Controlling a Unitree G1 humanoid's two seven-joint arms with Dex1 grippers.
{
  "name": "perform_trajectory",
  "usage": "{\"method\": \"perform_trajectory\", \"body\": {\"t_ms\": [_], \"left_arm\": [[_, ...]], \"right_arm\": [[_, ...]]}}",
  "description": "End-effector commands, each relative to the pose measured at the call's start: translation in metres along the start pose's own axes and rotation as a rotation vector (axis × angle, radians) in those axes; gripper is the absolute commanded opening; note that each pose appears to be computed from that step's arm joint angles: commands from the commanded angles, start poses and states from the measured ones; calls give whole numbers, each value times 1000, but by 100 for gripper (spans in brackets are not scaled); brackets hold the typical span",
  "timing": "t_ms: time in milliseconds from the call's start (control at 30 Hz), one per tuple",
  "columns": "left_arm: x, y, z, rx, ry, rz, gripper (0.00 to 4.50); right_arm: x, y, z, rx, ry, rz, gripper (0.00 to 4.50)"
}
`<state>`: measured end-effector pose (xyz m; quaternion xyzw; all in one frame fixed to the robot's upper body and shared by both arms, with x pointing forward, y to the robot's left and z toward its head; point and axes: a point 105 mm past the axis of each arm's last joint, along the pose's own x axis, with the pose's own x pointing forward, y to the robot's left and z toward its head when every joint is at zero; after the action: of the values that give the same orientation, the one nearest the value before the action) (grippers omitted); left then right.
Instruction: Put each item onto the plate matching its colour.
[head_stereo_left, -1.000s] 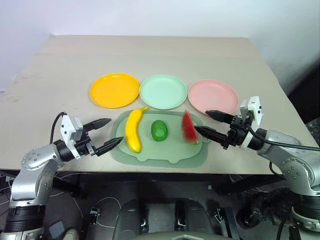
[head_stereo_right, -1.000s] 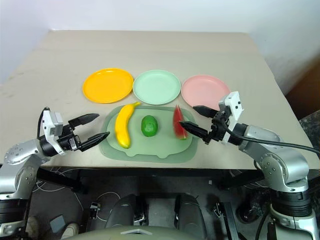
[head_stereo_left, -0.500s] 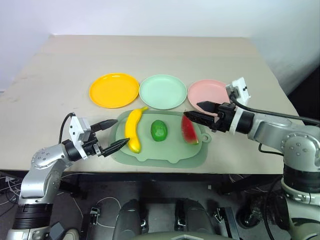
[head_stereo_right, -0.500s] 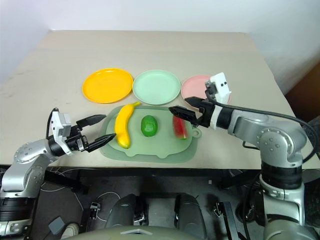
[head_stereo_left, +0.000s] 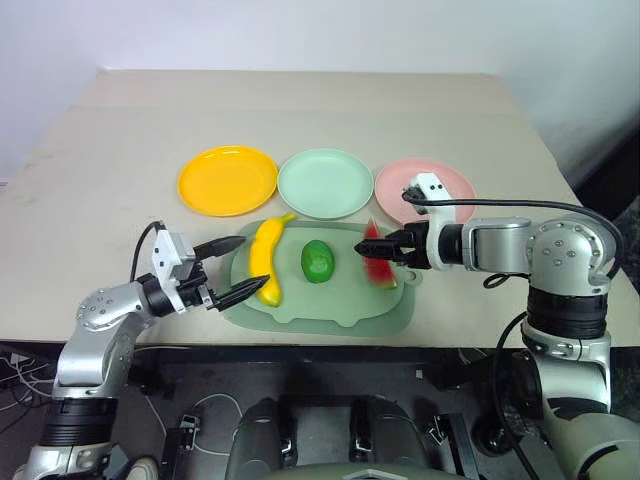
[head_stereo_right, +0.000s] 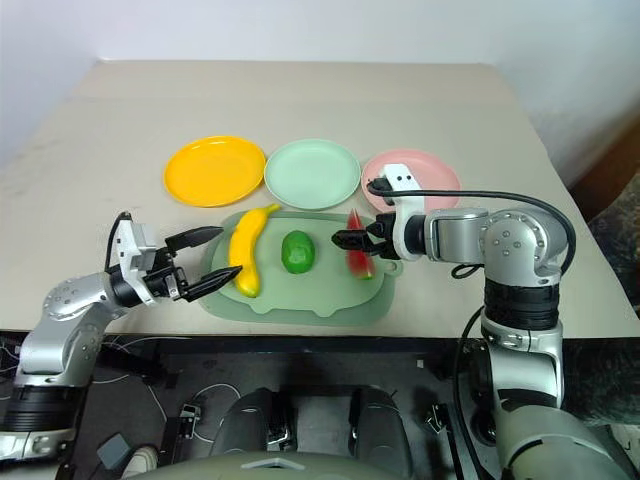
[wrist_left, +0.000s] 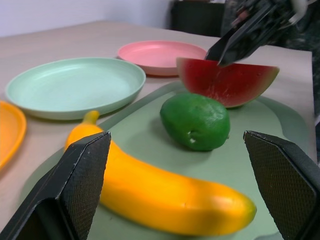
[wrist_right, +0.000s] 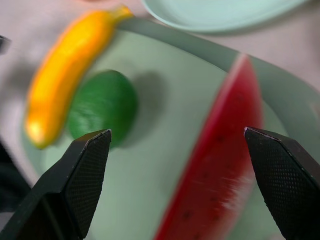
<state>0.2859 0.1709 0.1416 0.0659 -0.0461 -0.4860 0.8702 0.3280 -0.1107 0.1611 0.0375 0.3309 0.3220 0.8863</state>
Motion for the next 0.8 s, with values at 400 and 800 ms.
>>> {"method": "perform_trajectory", "body": {"t_ms": [400,800], "left_arm": [[11,7,-1,48,-4,-15,450],[12,13,1,59,-7,-15,450]], "right_arm": [[16,-27,-30,-138,213,-251,388],[-6,2,6,-222,60,-94,243]]}}
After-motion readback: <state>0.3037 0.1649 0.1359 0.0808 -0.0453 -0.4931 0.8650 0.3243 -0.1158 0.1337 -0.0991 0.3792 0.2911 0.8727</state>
